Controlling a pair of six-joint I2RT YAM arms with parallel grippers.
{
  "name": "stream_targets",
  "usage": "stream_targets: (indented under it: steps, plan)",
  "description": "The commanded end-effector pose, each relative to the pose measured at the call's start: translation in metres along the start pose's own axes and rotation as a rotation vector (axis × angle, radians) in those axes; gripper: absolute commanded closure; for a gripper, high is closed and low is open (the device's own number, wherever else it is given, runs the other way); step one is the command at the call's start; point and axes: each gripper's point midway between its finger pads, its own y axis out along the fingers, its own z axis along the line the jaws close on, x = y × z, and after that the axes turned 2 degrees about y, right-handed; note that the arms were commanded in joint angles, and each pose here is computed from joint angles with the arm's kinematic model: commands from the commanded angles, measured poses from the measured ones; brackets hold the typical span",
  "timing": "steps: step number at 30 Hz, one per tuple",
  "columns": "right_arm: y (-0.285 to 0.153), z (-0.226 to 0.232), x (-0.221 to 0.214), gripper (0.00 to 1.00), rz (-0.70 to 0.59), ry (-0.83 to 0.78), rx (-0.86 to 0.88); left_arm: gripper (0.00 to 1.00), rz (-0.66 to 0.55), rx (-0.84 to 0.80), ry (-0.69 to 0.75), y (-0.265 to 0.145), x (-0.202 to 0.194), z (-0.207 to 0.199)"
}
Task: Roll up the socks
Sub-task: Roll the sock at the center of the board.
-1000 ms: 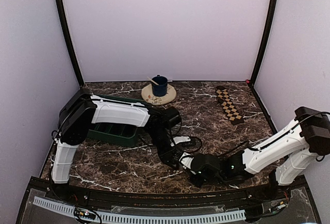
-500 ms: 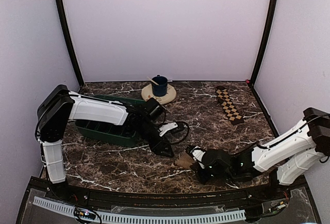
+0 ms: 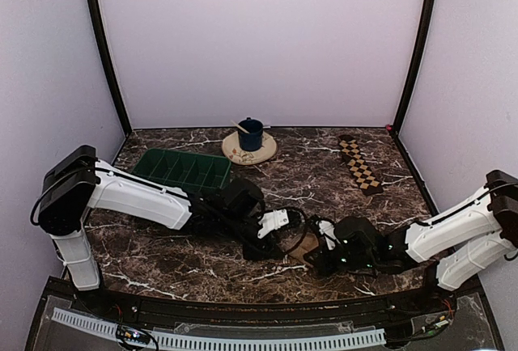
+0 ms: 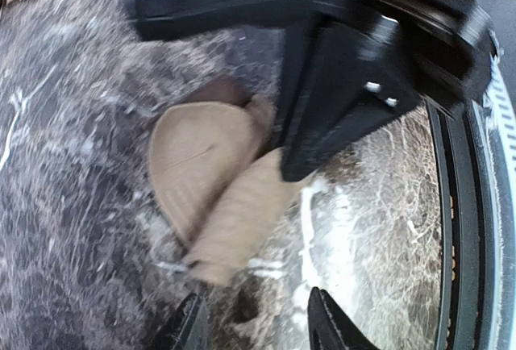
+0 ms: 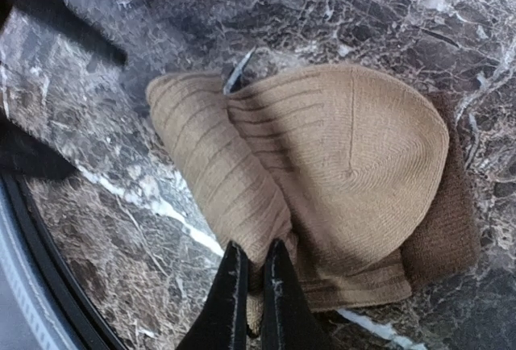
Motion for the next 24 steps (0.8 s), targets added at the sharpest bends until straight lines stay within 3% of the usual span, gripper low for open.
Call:
stream_targets:
  steps: [1, 18, 24]
  plan:
    - [-0.003, 0.007, -0.001, 1.00, 0.022, 0.114, 0.101, 0.55, -0.060, 0.138, 0.165, -0.001, 0.016, 0.006]
    - [-0.002, 0.000, -0.009, 1.00, 0.078, 0.287, 0.188, 0.53, -0.035, 0.250, 0.530, 0.027, 0.012, -0.011]
    - [-0.003, -0.001, -0.009, 1.00, 0.087, 0.315, 0.196, 0.53, -0.087, 0.309, 0.660, 0.023, 0.019, -0.022]
